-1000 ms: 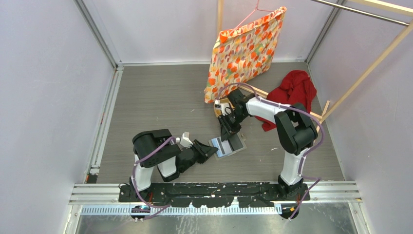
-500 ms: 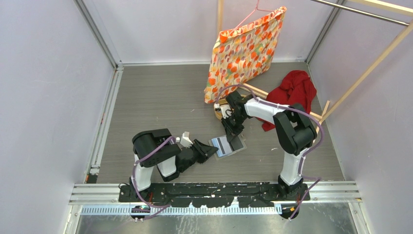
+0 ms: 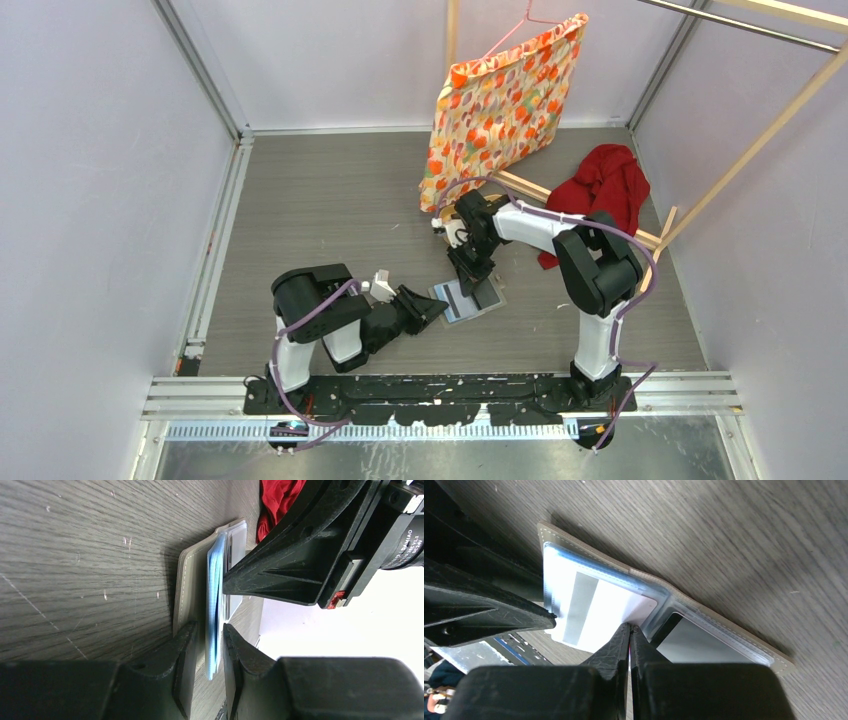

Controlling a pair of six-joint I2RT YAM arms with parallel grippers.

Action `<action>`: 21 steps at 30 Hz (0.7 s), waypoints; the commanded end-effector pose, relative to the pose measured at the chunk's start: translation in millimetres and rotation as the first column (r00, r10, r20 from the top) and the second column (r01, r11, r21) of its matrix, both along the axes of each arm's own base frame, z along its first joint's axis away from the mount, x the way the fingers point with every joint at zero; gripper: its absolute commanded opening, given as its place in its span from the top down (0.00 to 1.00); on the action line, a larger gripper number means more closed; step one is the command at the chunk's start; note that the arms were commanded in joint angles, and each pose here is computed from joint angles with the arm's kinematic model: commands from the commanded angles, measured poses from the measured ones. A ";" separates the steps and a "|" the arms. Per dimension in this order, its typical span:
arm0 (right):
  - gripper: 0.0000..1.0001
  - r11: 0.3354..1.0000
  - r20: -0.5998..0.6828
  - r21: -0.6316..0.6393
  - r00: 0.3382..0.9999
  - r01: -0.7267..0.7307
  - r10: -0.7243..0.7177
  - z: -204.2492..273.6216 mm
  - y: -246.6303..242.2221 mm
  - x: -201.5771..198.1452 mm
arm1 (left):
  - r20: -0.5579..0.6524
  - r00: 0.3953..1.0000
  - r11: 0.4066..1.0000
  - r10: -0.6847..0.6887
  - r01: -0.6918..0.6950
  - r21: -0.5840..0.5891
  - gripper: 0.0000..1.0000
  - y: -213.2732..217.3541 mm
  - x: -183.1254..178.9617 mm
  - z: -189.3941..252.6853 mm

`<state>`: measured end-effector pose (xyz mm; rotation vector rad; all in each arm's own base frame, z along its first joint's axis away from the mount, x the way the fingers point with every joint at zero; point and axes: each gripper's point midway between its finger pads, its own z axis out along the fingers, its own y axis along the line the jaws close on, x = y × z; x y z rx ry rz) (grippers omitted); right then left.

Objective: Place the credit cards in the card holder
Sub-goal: Insert the credit card into the card holder.

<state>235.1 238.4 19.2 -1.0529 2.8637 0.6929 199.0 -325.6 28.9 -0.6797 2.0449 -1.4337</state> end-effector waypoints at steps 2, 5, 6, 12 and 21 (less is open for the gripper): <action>0.92 0.996 -0.010 0.088 1.000 -0.023 0.024 13.6 19.7 -0.2 | -0.077 0.997 0.981 -0.028 0.043 0.191 0.71 20.6 -16.0 -52.1; 0.92 0.995 0.010 0.094 1.000 -0.023 0.022 19.1 19.3 3.8 | -0.066 0.998 0.982 -0.022 0.034 0.188 0.69 23.7 -15.1 -49.2; 0.92 0.996 0.022 0.092 1.000 -0.020 0.018 21.5 17.1 6.5 | -0.063 0.998 0.982 -0.021 0.032 0.188 0.67 25.6 -15.0 -48.1; 0.90 0.988 0.128 0.137 0.990 -0.070 0.052 48.2 4.5 14.2 | -0.043 0.999 0.978 -0.011 0.020 0.210 0.58 40.9 -14.6 -43.2; 0.88 0.980 0.064 0.189 0.996 -0.065 0.054 42.0 9.7 6.7 | -0.009 0.997 0.941 -0.074 0.073 0.331 0.54 46.3 -15.3 -34.1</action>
